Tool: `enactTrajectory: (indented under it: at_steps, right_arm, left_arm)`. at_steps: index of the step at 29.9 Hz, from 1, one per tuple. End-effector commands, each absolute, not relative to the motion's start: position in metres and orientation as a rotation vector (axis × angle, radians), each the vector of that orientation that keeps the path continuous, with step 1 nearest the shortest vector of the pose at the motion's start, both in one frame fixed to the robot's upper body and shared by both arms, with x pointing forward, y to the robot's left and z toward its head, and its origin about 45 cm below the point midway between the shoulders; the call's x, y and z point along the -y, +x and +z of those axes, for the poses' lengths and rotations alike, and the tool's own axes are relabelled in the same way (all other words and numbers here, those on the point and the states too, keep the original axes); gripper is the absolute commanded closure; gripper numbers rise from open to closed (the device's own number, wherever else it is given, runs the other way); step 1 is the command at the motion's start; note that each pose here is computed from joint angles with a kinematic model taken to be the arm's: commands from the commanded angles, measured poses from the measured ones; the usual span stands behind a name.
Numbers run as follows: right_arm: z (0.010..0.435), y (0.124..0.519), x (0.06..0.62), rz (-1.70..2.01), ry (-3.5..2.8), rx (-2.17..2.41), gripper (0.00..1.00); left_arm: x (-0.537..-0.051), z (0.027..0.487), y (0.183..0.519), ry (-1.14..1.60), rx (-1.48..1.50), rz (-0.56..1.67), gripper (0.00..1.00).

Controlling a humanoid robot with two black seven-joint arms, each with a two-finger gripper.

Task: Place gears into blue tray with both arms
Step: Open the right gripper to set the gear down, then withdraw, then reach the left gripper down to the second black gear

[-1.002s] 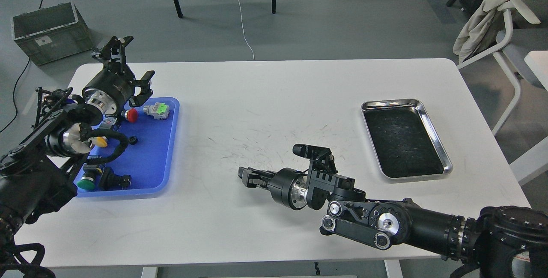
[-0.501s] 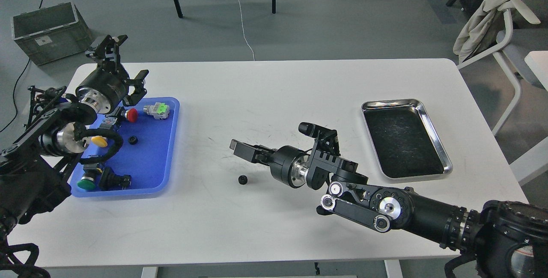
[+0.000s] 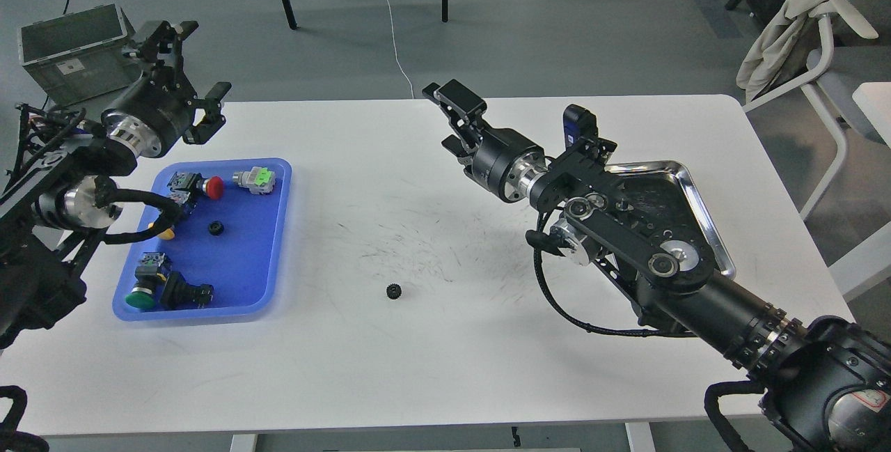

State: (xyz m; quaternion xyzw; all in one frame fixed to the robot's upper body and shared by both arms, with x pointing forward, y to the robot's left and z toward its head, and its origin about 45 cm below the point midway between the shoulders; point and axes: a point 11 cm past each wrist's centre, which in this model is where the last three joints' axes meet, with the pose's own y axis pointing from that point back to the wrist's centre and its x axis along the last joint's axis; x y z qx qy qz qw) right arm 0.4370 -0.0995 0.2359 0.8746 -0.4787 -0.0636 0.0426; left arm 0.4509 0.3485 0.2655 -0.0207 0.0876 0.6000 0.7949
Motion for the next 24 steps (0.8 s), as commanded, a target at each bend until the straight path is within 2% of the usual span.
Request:
enactTrajectory:
  at_steps: [1,6,13,19,24]
  right_arm:
    - [0.254,0.463,0.179,-0.421,2.636,1.748,0.00]
    - [0.249,0.464,0.277,-0.612,2.570,1.907,0.00]
    - [0.232,0.453,0.363,-0.867,2.562,2.096,0.00]
    - [0.216,0.446,0.382,-0.942,2.534,2.148,0.00]
    - [0.215,0.445,0.382,-0.939,2.536,2.153,0.00]
  left_arm:
    - [-0.328,0.286,0.441,0.049,-0.085,1.197,0.02]
    - [-0.291,0.310,0.413,0.237,0.126,1.029,0.02]
    - [-0.242,0.327,0.387,0.446,0.367,0.864,0.02]
    - [-0.229,0.292,0.377,0.789,0.740,0.722,0.02]
    - [-0.194,0.252,0.355,0.883,0.920,0.550,0.02]
